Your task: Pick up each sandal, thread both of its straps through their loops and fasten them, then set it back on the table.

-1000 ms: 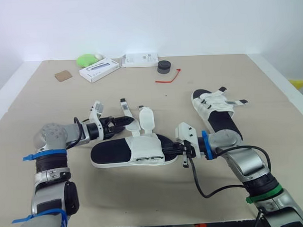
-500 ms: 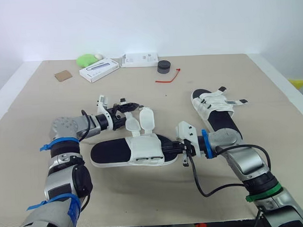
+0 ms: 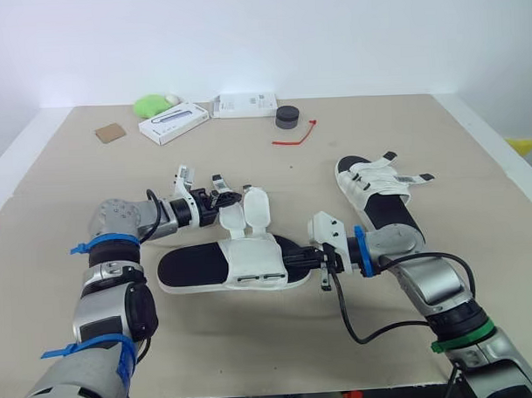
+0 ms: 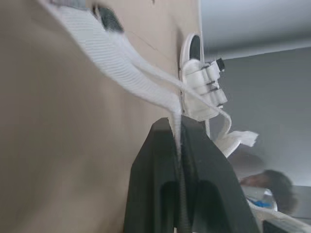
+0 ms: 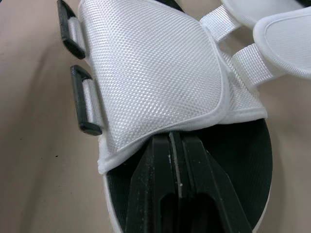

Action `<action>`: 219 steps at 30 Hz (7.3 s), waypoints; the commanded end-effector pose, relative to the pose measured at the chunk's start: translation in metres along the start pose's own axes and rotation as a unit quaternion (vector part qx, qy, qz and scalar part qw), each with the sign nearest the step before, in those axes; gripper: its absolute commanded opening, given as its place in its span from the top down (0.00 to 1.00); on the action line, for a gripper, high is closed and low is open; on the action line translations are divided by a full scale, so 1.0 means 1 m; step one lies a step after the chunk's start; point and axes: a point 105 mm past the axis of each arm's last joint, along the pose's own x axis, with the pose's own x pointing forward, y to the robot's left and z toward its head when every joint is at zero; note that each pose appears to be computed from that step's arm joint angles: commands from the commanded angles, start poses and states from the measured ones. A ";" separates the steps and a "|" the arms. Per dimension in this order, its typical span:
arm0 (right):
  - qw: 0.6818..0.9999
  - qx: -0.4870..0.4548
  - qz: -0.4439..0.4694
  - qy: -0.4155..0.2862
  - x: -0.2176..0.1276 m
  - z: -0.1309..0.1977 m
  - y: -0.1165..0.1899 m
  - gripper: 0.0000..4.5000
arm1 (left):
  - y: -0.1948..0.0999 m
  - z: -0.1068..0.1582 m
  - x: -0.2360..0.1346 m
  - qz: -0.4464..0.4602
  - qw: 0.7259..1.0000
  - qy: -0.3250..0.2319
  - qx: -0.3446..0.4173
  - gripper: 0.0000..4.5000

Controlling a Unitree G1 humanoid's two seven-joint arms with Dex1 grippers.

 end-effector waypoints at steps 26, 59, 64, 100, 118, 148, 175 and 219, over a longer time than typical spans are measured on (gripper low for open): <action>1.000 -0.028 0.006 0.001 -0.005 0.008 -0.004 1.00 | -0.069 -0.088 -0.044 -0.146 0.409 -0.007 0.901 0.99; 0.999 -0.037 0.025 0.001 -0.002 0.010 -0.005 1.00 | -0.043 -0.113 -0.087 -0.151 0.605 0.118 0.773 0.01; 0.999 -0.039 0.030 0.001 -0.001 0.010 -0.005 1.00 | -0.041 -0.112 -0.091 -0.134 0.712 0.141 0.675 0.01; 0.999 -0.041 0.036 0.001 0.003 0.012 -0.006 1.00 | -0.061 -0.097 -0.092 -0.109 0.962 0.171 0.181 0.01; 0.998 -0.044 0.040 0.001 0.002 0.012 -0.004 1.00 | -0.062 -0.092 -0.064 -0.086 0.987 0.121 0.057 0.45; 0.998 -0.045 0.046 0.006 0.001 0.011 -0.004 1.00 | -0.108 -0.056 -0.074 -0.097 0.919 -0.005 0.382 0.98; 0.997 -0.045 0.055 0.003 0.006 0.011 -0.001 1.00 | -0.087 -0.121 -0.094 -0.187 0.401 0.047 0.896 0.98; 0.997 -0.049 0.066 0.002 0.008 0.012 0.003 1.00 | -0.038 -0.076 -0.138 -0.079 0.368 -0.019 0.926 0.00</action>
